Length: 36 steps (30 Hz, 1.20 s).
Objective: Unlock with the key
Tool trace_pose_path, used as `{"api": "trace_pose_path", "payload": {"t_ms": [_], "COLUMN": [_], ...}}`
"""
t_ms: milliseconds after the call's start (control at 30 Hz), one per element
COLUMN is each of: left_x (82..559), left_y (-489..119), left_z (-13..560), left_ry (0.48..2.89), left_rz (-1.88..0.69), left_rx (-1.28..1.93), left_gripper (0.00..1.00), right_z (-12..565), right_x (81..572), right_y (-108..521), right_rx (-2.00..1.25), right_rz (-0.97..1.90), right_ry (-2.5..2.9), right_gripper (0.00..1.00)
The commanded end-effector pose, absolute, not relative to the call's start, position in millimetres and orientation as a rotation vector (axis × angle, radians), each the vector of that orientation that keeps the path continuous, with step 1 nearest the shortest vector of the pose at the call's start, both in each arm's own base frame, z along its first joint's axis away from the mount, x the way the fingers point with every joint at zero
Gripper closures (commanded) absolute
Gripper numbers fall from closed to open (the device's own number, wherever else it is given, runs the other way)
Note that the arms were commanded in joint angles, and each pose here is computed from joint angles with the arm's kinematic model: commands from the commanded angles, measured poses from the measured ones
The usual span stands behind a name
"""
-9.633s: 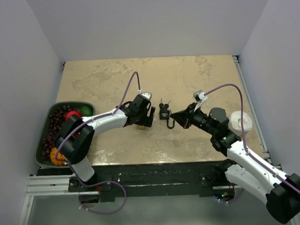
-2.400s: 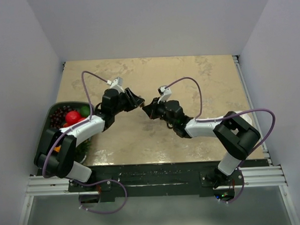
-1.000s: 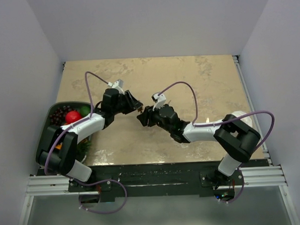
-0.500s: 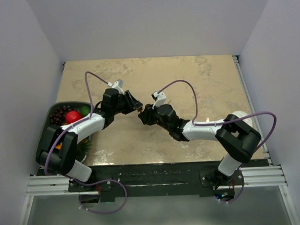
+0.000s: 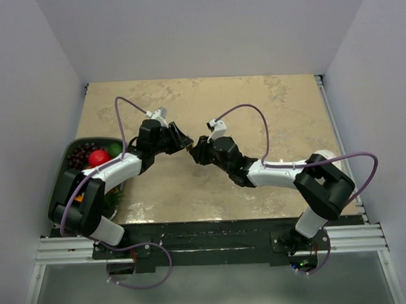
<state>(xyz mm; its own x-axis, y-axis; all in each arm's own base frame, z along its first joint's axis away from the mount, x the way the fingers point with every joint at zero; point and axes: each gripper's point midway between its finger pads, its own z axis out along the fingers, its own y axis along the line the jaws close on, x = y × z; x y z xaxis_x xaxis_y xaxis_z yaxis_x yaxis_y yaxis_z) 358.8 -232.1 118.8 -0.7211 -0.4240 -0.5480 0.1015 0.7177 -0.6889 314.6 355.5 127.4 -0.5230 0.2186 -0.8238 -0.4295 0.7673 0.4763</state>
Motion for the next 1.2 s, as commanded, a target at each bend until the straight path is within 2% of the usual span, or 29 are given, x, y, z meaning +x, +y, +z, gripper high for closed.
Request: {"api": "trace_pose_path", "payload": {"t_ms": [0, 233, 967, 1167], "left_x": [367, 367, 366, 366], "left_y": [-237, -237, -238, -240], "left_z": [156, 157, 161, 161], "left_ry": [2.082, 2.079, 2.068, 2.067], "left_rz": [-0.991, -0.997, -1.009, -1.017], "left_rx": [-0.188, -0.184, -0.177, -0.17], "left_gripper": [1.0, 1.0, 1.0, 1.0], "right_z": [152, 146, 133, 136], "right_x": [326, 327, 330, 332], "right_y": [362, 365, 363, 362], "right_rx": [-0.12, -0.112, -0.112, -0.108], "right_rz": [0.858, 0.914, 0.92, 0.929], "right_ry": [1.907, 1.926, 1.939, 1.929], "right_gripper": [0.71, 0.77, 0.78, 0.86]}}
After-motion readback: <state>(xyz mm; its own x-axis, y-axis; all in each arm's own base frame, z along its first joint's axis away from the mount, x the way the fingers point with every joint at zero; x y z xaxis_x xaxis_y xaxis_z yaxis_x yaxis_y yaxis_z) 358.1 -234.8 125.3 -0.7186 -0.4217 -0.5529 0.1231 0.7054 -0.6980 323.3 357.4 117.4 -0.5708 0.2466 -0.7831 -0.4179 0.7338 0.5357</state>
